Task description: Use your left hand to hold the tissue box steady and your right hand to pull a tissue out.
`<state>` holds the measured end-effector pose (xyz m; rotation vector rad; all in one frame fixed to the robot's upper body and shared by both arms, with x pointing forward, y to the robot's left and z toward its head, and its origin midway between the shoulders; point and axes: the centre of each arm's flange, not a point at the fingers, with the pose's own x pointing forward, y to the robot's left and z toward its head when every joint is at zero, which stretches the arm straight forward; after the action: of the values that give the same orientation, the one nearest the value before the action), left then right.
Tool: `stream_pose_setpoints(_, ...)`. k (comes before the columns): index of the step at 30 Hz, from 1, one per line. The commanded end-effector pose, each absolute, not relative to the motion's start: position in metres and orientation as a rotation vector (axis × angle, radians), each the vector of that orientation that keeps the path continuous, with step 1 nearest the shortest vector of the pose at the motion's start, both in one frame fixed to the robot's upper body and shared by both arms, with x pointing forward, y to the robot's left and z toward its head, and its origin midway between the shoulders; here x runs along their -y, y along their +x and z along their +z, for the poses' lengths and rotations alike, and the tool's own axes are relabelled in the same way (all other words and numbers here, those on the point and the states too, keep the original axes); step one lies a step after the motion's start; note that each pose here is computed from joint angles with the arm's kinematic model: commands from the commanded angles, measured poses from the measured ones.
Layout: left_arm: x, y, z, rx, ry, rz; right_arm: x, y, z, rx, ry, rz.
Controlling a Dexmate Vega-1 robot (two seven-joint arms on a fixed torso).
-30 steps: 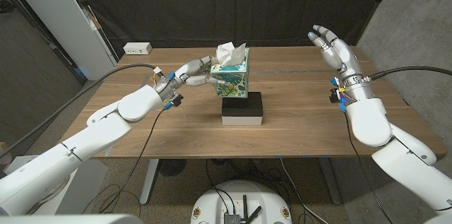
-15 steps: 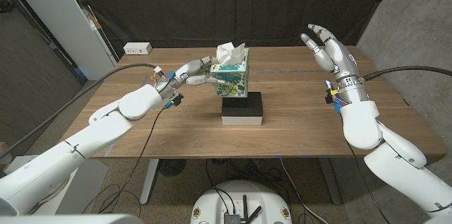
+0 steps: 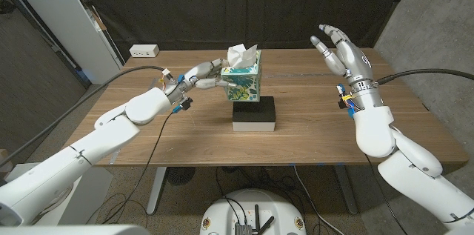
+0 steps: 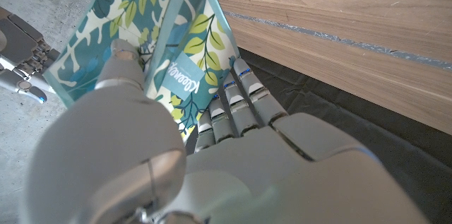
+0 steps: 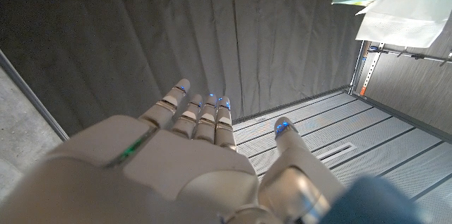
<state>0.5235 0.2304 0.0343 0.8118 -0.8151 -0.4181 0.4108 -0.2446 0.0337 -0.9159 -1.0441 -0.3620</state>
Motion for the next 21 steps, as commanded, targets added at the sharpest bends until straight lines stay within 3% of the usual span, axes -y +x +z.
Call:
stream_pose_setpoints(1, -0.231, 0.527, 0.036, 0.816, 0.808, -0.422, 0.231, 0.409, 0.035, 1.089, -0.952, -0.353)
stream_pose_setpoints(21, -0.229, 0.533, 0.039, 0.82, 0.809, -0.433, 0.204, 0.402, 0.047, 1.154, -0.988, -0.241)
